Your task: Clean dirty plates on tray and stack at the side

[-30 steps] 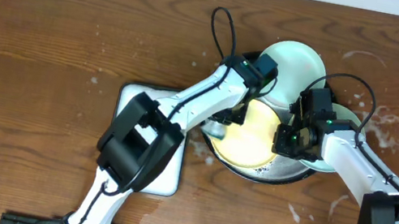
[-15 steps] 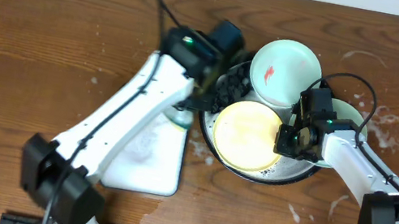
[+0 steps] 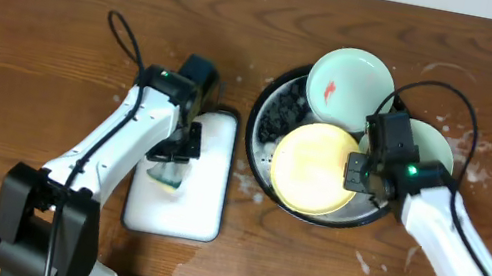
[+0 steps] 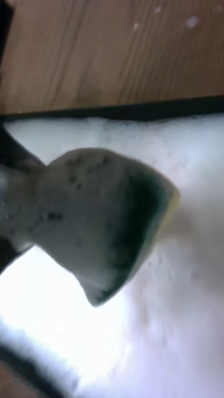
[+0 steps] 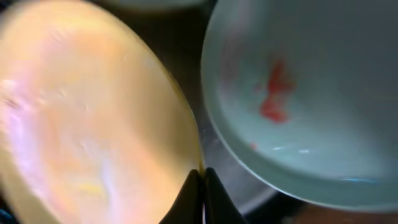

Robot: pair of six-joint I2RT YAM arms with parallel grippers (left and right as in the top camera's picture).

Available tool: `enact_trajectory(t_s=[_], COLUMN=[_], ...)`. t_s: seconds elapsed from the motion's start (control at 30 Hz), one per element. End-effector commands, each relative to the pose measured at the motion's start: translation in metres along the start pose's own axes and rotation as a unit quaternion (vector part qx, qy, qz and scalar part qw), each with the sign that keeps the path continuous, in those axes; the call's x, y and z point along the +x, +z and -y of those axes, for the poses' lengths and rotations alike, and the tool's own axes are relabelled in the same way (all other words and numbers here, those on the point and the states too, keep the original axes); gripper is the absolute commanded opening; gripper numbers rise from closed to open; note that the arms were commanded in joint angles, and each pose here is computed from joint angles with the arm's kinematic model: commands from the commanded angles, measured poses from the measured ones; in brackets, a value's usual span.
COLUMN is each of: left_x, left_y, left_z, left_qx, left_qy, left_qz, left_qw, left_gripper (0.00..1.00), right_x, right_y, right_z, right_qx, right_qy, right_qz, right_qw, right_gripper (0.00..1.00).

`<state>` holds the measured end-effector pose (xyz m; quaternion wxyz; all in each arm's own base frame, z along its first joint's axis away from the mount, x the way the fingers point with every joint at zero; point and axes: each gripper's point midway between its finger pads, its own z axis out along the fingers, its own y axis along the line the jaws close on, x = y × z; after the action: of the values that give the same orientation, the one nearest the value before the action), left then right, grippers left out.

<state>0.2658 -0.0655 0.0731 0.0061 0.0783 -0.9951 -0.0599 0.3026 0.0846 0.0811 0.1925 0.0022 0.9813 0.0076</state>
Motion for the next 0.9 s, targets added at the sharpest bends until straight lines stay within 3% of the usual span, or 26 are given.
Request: enact_trajectory(t_s=[0.0,0.13,0.33,0.5,0.87], left_x=[-0.003,-0.01,-0.011,-0.011,-0.011], left_y=[0.003,0.003,0.003,0.003,0.003], left_z=[-0.005,-0.004,-0.004,-0.004,-0.004], left_qx=[0.013,0.019,0.019,0.019,0.019], left_qy=[-0.013,-0.019,-0.021,-0.021,-0.021], left_qz=[0.004,0.015,0.017,0.017,0.017], left_qw=[1.0,1.0,0.999,0.999,0.999], left_gripper=[0.38,0.54,0.8,0.81,0.81], right_x=[-0.023,-0.034,-0.039,-0.034,0.005], right_y=[-0.035,-0.064,-0.083,-0.075,0.005], right_z=[0.016,0.016,0.002,-0.015,-0.008], right_qx=[0.083,0.129,0.152,0.107,0.073], right_qy=[-0.029,-0.057,-0.125,-0.126,-0.041], right_qz=[0.085,0.147,0.185,0.174,0.016], right_qw=[0.992,0.979,0.963,0.971,0.996], right_gripper=[0.01,0.01,0.01,0.01,0.01])
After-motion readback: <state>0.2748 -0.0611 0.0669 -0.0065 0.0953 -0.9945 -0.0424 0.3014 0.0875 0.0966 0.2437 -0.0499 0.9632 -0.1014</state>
